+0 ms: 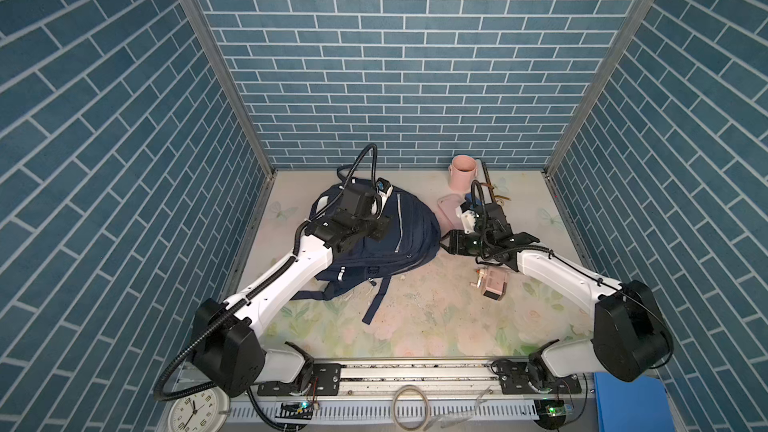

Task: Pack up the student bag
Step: 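Release the book and withdraw the right gripper while the left lays the backpack flat, then reach the right gripper to the backpack's main zipper pull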

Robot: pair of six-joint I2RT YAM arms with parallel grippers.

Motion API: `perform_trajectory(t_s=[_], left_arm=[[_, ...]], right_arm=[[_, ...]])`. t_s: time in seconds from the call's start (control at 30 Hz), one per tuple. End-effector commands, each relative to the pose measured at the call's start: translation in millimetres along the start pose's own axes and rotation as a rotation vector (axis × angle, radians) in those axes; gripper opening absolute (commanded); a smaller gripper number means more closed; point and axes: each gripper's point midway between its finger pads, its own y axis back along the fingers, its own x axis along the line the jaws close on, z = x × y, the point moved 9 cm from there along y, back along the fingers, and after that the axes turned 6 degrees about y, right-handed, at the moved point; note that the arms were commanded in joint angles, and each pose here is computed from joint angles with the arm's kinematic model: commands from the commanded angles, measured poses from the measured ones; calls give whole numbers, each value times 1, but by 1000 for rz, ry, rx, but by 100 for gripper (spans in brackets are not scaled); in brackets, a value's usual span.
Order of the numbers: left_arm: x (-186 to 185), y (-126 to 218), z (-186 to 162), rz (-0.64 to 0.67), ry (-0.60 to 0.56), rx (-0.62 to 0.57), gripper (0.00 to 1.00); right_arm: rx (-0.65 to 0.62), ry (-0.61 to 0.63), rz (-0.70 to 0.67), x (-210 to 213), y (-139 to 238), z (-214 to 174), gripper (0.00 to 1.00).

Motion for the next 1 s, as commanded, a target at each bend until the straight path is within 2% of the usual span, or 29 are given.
perform_trajectory(t_s=[0.0,0.1,0.33,0.53,0.77,0.8,0.87,0.97], left_arm=[[-7,-5,-50,-88,-339,188,53],[-9,-8,-67,-108,-441,204,53],[-7,-21,-106,-127,-571,312,53],[-2,-33,-125,-49,-580,316,53],[8,-55,-129,92,-556,302,53],[8,-58,-128,94,-544,302,51],[4,-61,-124,71,-525,306,38],[-2,-61,-115,10,-487,298,2]], right_arm=[[6,14,29,3,-6,2,51],[4,31,24,4,-5,3,51],[-15,79,1,1,0,0,51],[-53,143,19,3,4,-1,50],[-108,213,41,8,10,2,45],[-116,225,41,8,11,2,44],[-136,256,48,9,14,0,42],[-173,347,54,12,19,-6,38]])
